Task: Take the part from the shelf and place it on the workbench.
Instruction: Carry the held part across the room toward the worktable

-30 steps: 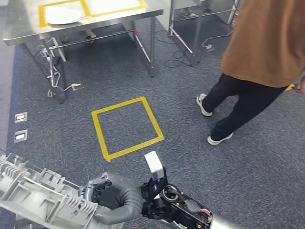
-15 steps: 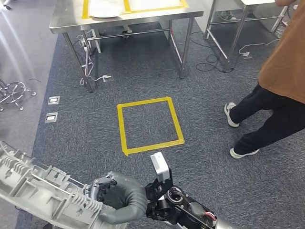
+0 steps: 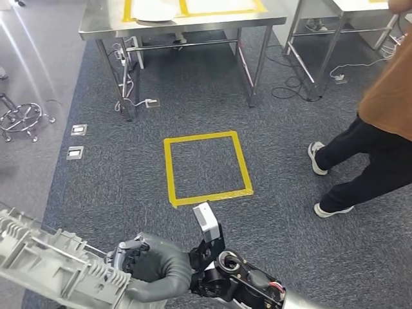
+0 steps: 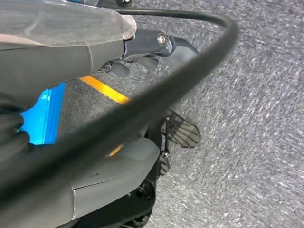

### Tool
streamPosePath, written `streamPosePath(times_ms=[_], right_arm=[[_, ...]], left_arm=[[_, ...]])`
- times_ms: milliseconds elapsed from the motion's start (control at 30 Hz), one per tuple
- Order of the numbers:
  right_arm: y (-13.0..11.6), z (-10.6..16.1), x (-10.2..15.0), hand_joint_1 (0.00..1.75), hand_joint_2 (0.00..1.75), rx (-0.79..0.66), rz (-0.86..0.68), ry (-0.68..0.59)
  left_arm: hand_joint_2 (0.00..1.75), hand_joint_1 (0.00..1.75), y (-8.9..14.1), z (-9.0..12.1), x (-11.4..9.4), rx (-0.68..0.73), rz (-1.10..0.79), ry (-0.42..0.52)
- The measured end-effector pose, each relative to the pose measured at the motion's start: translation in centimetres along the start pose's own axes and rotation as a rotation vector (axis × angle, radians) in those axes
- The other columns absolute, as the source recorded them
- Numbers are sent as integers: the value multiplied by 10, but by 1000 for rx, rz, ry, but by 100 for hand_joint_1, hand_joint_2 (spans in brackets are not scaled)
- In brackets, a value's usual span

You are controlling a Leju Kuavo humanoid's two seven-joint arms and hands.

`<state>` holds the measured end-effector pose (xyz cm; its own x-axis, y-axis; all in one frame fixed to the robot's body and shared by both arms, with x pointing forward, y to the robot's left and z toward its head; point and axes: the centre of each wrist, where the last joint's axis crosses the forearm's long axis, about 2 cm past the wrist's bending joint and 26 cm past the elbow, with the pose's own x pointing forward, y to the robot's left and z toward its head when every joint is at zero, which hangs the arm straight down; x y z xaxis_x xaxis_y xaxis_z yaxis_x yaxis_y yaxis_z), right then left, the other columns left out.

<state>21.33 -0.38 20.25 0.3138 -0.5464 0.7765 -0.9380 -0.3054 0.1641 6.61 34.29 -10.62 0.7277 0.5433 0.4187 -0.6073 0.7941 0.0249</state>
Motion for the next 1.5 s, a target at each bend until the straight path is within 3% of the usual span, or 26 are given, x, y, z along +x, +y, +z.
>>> streamPosePath(times_ms=[1500], right_arm=[[-2,3,-6,175,175,-5,-16,-17]], left_arm=[[175,0,-7,2,-5,-27,29,-10]])
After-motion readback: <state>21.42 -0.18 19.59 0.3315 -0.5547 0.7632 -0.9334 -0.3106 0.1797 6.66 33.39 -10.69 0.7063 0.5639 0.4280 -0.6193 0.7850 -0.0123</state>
